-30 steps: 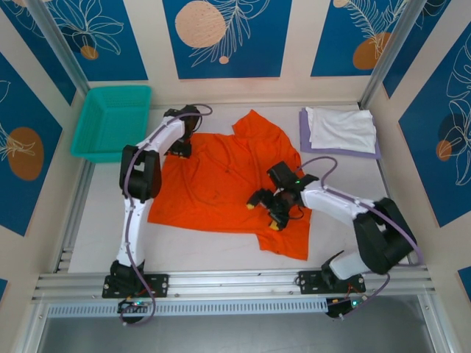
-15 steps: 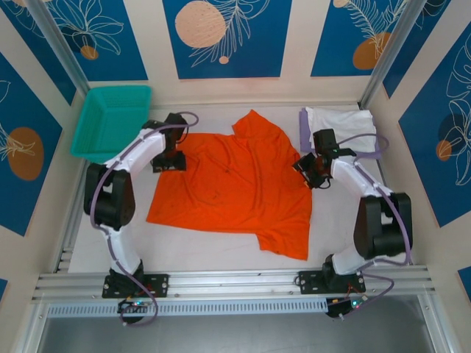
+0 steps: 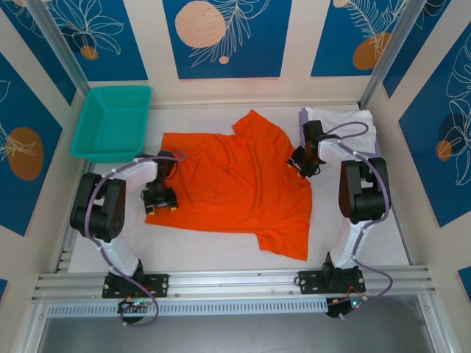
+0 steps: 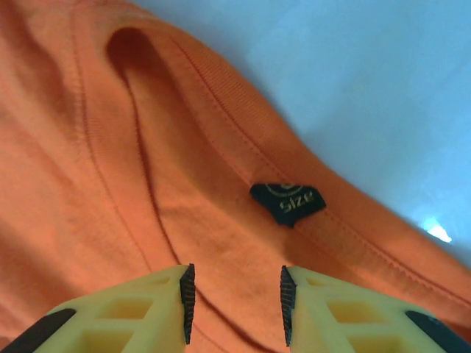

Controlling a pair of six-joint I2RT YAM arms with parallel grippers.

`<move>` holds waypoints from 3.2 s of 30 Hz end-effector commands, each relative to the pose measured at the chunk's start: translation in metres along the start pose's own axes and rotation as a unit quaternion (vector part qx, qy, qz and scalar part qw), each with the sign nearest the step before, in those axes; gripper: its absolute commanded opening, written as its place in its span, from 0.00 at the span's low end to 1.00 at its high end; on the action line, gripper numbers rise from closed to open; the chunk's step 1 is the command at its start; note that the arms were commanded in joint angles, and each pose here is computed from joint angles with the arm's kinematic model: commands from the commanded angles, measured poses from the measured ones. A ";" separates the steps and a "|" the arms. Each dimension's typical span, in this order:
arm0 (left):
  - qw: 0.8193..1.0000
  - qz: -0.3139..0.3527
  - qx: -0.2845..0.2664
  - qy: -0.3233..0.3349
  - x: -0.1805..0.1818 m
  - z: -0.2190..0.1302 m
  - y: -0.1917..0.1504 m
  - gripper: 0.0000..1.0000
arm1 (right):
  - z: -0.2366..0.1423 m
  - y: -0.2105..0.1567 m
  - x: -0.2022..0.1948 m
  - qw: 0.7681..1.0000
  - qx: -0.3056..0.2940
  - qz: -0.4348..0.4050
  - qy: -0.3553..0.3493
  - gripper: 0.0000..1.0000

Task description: Fold and stack the t-shirts

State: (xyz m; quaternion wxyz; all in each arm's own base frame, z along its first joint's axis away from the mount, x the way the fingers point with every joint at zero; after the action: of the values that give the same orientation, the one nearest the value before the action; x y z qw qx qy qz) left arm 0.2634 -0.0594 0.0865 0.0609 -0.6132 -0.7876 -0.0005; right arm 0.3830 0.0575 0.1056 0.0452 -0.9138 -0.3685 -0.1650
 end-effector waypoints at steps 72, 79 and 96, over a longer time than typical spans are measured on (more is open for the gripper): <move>0.961 -0.251 0.033 -0.115 0.082 0.013 -0.050 0.41 | -0.036 -0.237 -0.188 0.977 0.173 0.038 -0.115 0.26; 0.963 -0.249 0.033 -0.095 0.086 0.011 -0.055 0.47 | -0.041 -0.236 -0.185 0.979 0.162 0.022 -0.119 0.16; 0.952 -0.303 0.005 -0.034 0.105 0.006 -0.067 0.41 | -0.047 -0.234 -0.172 0.981 0.163 -0.011 -0.108 0.13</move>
State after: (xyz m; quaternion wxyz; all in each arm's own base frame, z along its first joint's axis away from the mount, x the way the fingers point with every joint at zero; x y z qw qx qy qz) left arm 0.1788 0.0188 0.0959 0.0247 -0.3650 -0.9305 0.0193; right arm 0.0893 0.1025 0.0796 0.1578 -0.9062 -0.3922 0.0046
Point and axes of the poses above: each hand's point on the last joint's axis, 136 mm out from that joint toward the fingers, its own z axis out along the fingers, its own x axis along the line the jaws close on, y = z × x, the point moved 7 cm from there along -z, back along the fingers, and after that the axes turned 3 degrees about z, right-handed, at the moved point
